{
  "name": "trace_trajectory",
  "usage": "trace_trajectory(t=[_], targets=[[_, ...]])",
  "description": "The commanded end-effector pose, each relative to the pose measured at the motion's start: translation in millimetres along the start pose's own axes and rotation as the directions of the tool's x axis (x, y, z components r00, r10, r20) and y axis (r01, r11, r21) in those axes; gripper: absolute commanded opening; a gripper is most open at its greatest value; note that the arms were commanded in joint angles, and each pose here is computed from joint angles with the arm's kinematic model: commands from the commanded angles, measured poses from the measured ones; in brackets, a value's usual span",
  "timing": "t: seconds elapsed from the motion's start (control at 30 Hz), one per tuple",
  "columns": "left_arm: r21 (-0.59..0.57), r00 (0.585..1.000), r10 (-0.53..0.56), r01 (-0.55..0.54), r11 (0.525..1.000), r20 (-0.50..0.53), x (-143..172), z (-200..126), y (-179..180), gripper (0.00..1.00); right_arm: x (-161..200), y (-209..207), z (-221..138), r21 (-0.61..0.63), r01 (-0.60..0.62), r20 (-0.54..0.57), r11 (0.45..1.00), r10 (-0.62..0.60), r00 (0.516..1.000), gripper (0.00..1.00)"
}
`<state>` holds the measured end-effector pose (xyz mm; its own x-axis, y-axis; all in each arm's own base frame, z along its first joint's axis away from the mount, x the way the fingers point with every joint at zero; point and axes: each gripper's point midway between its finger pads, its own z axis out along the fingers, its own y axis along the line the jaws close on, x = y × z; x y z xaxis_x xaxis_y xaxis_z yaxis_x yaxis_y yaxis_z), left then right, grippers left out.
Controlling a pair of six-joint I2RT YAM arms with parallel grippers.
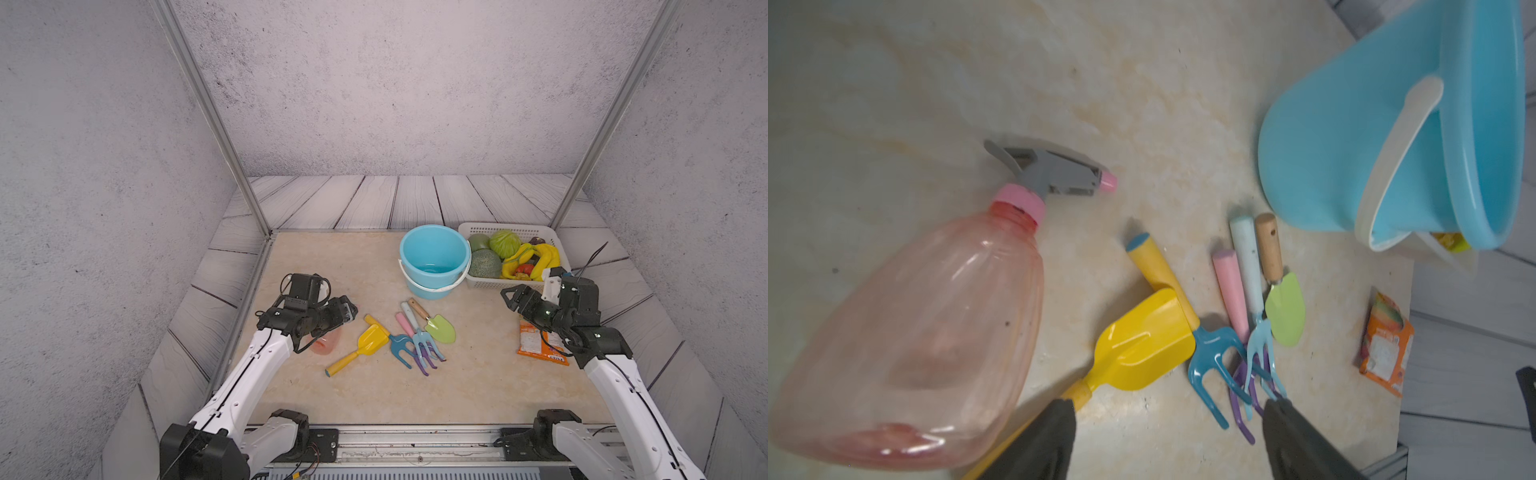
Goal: Organize the gardening tools
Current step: Pick up the gardening tool from the center of the board.
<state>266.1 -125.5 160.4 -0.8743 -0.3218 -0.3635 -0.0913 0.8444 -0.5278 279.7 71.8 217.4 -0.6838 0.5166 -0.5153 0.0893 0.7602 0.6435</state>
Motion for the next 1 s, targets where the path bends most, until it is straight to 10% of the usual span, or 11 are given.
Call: trace_trajectory(t=[0.0,0.97], targets=[[-0.125,0.996,0.020,-0.031,0.992,-0.087,36,0,26,0.79,33,2,-3,-0.042,0.011,-0.115,0.999,-0.016,0.993,0.83],[-0.384,0.966,0.097,-0.187,0.904,-0.241,78,66,80,0.82,134,8,39,-0.059,0.292,-0.391,0.955,-0.291,0.873,0.83]])
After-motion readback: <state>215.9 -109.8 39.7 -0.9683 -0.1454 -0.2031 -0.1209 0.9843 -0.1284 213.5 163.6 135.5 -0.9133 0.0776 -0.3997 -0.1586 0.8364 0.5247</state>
